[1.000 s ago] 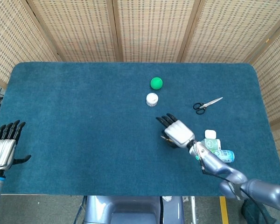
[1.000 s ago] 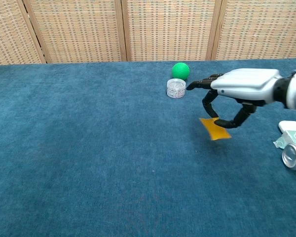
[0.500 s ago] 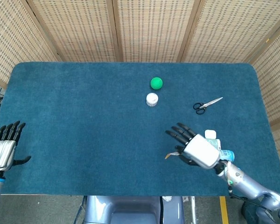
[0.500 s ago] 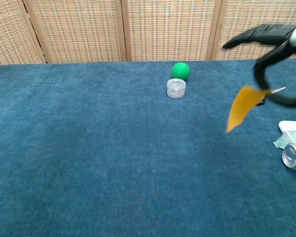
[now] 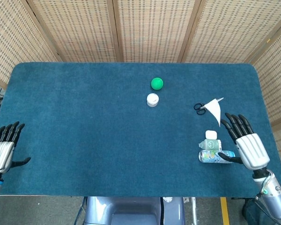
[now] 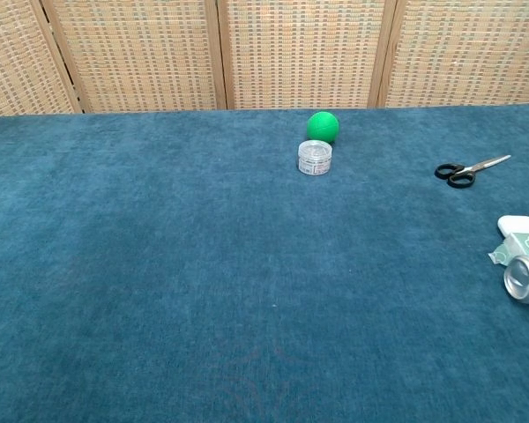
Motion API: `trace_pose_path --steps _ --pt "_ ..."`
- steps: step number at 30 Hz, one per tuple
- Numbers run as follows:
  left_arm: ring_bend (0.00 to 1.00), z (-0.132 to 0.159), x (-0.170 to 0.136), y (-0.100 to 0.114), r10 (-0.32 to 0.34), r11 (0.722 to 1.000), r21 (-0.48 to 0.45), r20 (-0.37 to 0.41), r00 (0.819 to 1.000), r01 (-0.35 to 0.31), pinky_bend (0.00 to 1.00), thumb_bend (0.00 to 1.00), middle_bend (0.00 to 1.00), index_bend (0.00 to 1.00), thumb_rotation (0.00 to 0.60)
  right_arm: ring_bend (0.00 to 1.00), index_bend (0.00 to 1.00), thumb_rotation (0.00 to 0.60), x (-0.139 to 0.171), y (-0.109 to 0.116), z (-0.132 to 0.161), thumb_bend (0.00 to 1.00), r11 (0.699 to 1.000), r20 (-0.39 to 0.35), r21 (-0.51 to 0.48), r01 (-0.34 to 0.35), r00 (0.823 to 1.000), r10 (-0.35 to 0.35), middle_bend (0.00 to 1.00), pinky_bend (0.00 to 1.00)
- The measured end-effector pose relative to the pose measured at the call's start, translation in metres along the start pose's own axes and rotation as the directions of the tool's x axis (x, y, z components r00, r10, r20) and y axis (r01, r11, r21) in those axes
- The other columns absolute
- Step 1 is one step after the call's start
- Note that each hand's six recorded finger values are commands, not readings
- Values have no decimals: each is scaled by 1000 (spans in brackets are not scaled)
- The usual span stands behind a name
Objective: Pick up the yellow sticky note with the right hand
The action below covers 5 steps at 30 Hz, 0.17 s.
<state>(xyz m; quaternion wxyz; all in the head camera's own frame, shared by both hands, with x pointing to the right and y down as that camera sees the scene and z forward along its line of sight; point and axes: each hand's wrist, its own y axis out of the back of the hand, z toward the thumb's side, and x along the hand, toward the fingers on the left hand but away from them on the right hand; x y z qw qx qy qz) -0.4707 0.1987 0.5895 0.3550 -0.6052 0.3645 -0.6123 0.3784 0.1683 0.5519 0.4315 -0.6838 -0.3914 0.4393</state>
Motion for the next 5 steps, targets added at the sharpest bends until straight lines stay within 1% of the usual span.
trace_pose_path --steps 5 --pt "0 -1 -5 3 11 1000 -5 6 1000 -11 0 0 0 0 600 0 21 600 22 -3 -3 0 999 54 -30 16 998 -15 0 0"
